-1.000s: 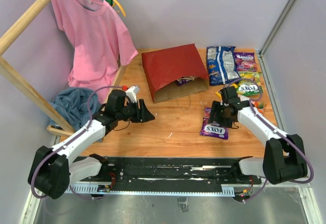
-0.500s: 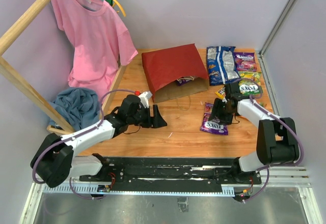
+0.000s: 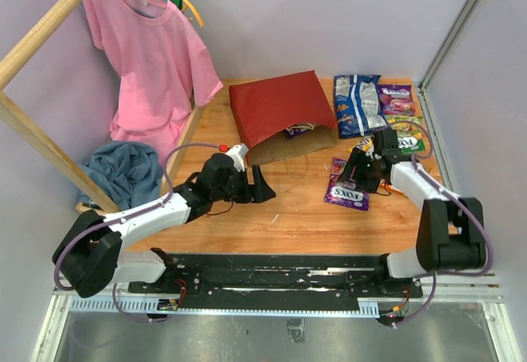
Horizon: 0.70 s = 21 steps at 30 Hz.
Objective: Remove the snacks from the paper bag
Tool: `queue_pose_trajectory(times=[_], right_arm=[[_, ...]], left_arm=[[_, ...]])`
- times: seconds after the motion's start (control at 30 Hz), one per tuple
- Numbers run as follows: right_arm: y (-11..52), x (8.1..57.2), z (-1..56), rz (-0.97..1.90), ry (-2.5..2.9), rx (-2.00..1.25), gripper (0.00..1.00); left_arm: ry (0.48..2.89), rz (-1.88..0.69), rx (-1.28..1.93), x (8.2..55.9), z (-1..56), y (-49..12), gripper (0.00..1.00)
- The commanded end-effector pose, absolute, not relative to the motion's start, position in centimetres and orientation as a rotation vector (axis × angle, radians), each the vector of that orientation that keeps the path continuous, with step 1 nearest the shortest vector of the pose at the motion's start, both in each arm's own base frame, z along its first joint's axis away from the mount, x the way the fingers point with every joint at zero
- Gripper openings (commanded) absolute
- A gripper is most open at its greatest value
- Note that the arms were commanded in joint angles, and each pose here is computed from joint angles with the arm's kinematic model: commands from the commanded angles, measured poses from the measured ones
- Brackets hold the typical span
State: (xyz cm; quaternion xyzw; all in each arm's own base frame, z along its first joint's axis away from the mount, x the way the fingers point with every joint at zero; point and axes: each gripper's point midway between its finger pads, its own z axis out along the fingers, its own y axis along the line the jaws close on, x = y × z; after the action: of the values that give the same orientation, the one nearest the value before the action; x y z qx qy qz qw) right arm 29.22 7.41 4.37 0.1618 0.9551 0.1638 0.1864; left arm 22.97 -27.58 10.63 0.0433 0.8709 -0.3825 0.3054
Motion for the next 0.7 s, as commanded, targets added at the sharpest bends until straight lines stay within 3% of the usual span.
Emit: queue_pose_trajectory(times=[0.0, 0.23, 0.33, 0.47, 0.67], right_arm=[[9.7, 31.2, 9.5, 0.691, 2.416, 0.430, 0.67], [15.6, 31.4, 18.4, 0.982, 1.944, 0.311, 0.79], [17.2, 31.2, 21.4, 0.940, 1.835, 0.283, 0.99], [18.5, 33.0, 20.6, 1.018, 1.817, 0.406, 0.98], [23.0, 34.4, 16.9, 1.443, 1.644, 0.703, 0.99]], left_arm=[[2.201, -1.027, 0.141, 24.2, 14.6, -28.3, 0.84], [2.186, -1.020, 0.159, 23.8, 15.2, -27.9, 0.84], [2.172, -1.021, 0.161, 23.4, 15.5, -27.5, 0.84], [2.130, -1.009, 0.177, 23.0, 17.1, -26.7, 0.84], [2.052, -1.012, 0.180, 22.0, 19.4, -24.3, 0.89]])
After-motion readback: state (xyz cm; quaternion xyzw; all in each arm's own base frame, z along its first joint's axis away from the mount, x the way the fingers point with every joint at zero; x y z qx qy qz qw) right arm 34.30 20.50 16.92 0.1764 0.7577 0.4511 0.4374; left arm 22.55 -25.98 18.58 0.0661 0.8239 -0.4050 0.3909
